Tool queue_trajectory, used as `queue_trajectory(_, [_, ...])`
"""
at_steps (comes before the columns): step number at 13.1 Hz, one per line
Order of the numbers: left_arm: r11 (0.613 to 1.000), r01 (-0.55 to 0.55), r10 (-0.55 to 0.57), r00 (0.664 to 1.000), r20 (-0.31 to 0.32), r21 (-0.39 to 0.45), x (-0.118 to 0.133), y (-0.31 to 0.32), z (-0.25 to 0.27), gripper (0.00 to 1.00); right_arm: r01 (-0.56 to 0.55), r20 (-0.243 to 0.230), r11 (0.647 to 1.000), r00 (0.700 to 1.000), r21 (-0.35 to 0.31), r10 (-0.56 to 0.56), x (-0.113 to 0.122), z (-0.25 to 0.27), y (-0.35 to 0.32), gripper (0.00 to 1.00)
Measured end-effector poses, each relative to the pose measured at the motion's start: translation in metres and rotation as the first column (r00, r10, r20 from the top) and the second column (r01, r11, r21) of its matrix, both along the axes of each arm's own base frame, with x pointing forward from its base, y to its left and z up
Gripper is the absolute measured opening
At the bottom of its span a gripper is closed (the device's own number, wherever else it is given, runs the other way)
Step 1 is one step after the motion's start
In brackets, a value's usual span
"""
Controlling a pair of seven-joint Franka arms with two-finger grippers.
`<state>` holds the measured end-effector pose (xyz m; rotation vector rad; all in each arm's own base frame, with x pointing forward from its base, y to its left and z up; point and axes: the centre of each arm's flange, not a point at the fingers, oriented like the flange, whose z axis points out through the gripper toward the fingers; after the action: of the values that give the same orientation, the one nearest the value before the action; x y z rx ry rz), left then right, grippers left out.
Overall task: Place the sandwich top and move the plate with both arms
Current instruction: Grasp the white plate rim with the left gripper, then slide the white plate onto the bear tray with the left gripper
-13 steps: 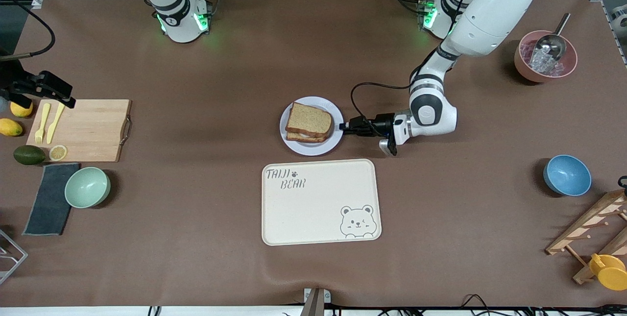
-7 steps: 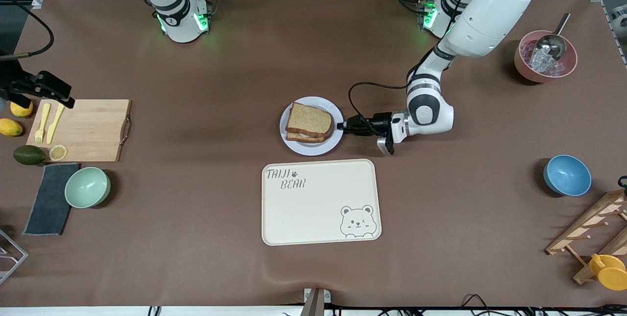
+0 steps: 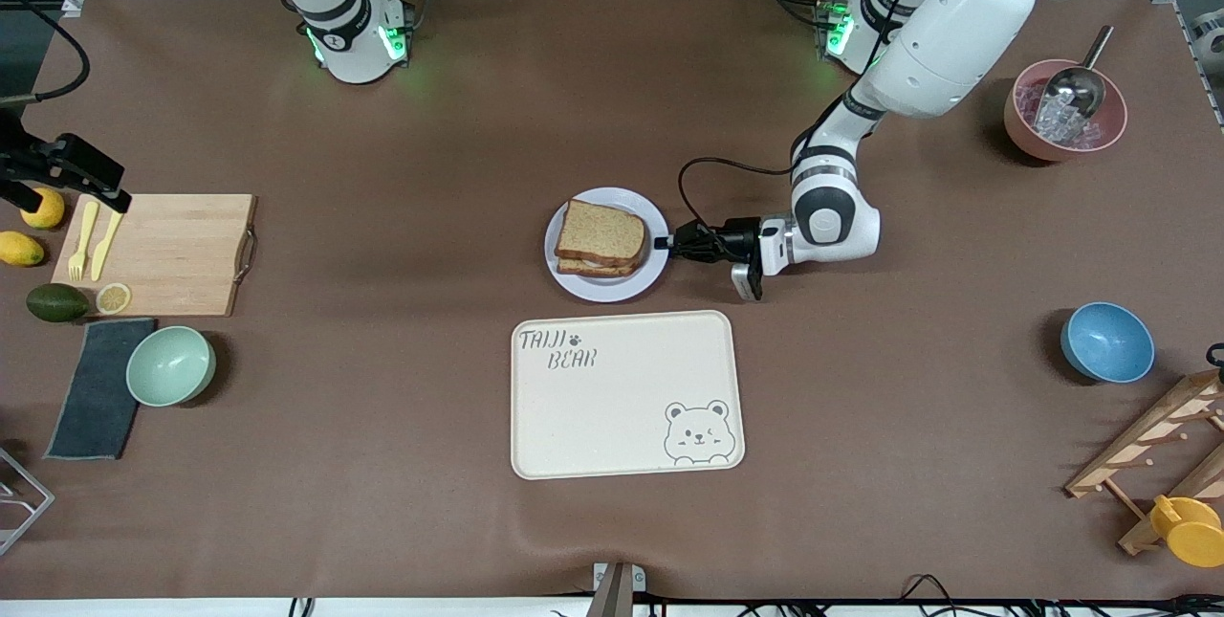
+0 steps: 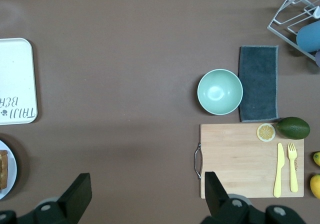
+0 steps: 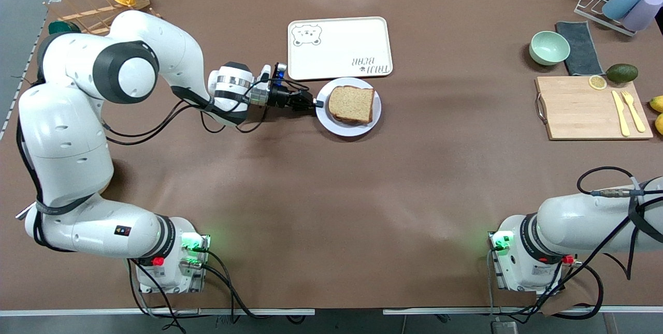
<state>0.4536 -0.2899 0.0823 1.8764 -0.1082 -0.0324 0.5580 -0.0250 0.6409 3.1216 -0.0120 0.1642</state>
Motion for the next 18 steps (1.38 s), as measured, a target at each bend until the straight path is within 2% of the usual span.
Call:
queue_trajectory(9, [0.995,-0.056,0.055,0.998,-0.024,-0.078,0.002,-0.007,0.001,0.04,0.002,-0.018,1.000,1.000,0.006,-0.002,0.000,-0.002,0.000,1.00])
queue_trajectory(13, [0.991,-0.085,0.085,0.996,-0.008,-0.102,0.019,-0.003,0.010,0.04,0.003,-0.031,1.000,1.000,0.007,-0.003,0.001,-0.006,-0.001,1.00])
queue_trajectory(18, [0.978,-0.150,0.147,0.989,-0.032,-0.148,0.049,0.009,0.039,0.04,0.005,-0.034,1.000,0.999,0.007,-0.005,0.002,-0.008,-0.002,1.00])
